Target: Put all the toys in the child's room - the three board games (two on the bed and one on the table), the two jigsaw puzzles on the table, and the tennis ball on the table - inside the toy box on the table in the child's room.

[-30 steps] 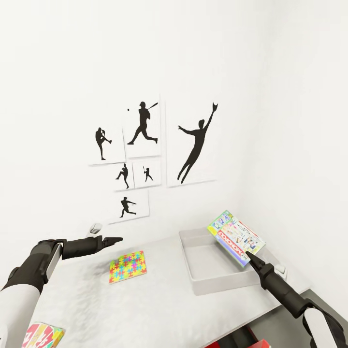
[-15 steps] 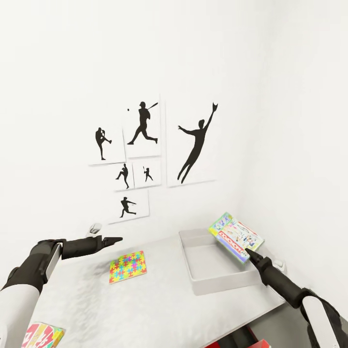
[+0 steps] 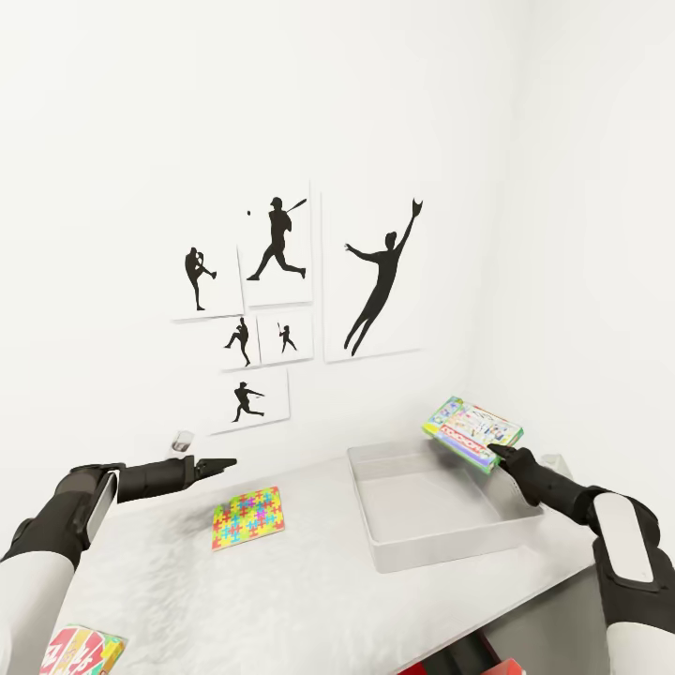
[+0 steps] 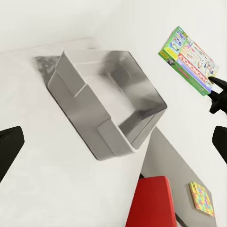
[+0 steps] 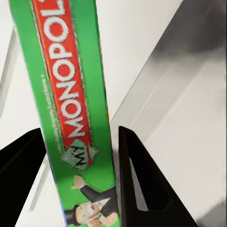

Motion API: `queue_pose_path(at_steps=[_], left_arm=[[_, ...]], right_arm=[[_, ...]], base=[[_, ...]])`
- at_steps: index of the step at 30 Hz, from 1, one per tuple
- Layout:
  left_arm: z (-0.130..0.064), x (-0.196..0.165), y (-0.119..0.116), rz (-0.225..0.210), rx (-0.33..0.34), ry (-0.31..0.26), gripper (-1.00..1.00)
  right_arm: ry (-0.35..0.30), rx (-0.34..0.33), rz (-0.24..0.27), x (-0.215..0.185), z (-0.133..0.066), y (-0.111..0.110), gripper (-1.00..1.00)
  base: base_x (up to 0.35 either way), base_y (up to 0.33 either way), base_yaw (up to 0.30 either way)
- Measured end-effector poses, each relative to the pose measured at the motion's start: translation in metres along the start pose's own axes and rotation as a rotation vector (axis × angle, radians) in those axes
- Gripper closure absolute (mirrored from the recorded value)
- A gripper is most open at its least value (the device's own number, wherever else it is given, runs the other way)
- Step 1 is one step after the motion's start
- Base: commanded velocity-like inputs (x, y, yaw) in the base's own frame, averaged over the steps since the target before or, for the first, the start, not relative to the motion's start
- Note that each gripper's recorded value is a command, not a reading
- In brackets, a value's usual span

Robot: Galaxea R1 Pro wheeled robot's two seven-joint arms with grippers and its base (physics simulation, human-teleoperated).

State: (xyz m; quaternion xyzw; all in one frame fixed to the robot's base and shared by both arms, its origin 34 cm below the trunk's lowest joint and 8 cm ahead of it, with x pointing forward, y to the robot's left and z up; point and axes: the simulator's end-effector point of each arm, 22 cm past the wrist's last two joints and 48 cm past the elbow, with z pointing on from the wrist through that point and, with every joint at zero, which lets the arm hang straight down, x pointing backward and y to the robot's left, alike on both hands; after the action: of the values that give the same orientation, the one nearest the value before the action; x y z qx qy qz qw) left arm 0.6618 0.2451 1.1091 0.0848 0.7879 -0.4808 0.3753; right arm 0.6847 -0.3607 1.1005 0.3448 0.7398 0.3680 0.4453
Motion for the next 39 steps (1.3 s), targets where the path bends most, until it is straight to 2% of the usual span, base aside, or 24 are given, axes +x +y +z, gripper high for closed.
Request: queue_pose_path(at_steps=[8,13,18,23,27,30,34,36,39], left_arm=[[-0.001,0.000,0.000,-0.001,0.002,-0.002,-1.00],[-0.001,-0.001,-0.001,-0.002,0.006,-0.004,-1.00],[-0.003,-0.002,-0.006,-0.002,0.034,-0.009,-1.00],[-0.013,-0.005,-0.014,0.001,0.076,-0.012,-1.00],[-0.017,-0.006,-0.015,0.002,0.084,-0.015,-1.00],[-0.019,-0.007,-0.015,0.002,0.086,-0.016,-1.00],[-0.020,-0.007,-0.015,0.002,0.086,-0.017,-1.00],[-0.020,-0.008,-0.015,0.002,0.087,-0.017,-1.00],[-0.020,-0.008,-0.015,0.002,0.088,-0.018,-1.00]], right_arm=[[0.025,0.107,-0.014,-0.022,-0.009,-0.016,1.00],[0.010,0.112,0.025,-0.031,-0.016,-0.024,1.00],[0.008,0.111,0.035,-0.031,-0.016,-0.025,1.00],[0.011,0.107,0.040,-0.028,-0.015,-0.023,1.00],[0.015,0.110,0.040,-0.026,-0.014,-0.023,1.00],[0.024,0.146,0.044,-0.020,-0.010,-0.027,1.00],[0.036,0.263,0.060,-0.009,-0.003,-0.037,1.00],[0.040,0.294,0.069,-0.007,-0.001,-0.036,1.00],[0.053,0.292,0.091,-0.002,0.004,-0.028,1.00]], base=[[0.000,0.000,0.000],[0.000,0.000,0.000],[0.000,0.000,0.000],[0.000,0.000,0.000],[0.000,0.000,0.000],[0.000,0.000,0.000],[0.000,0.000,0.000],[0.000,0.000,0.000],[0.000,0.000,0.000]])
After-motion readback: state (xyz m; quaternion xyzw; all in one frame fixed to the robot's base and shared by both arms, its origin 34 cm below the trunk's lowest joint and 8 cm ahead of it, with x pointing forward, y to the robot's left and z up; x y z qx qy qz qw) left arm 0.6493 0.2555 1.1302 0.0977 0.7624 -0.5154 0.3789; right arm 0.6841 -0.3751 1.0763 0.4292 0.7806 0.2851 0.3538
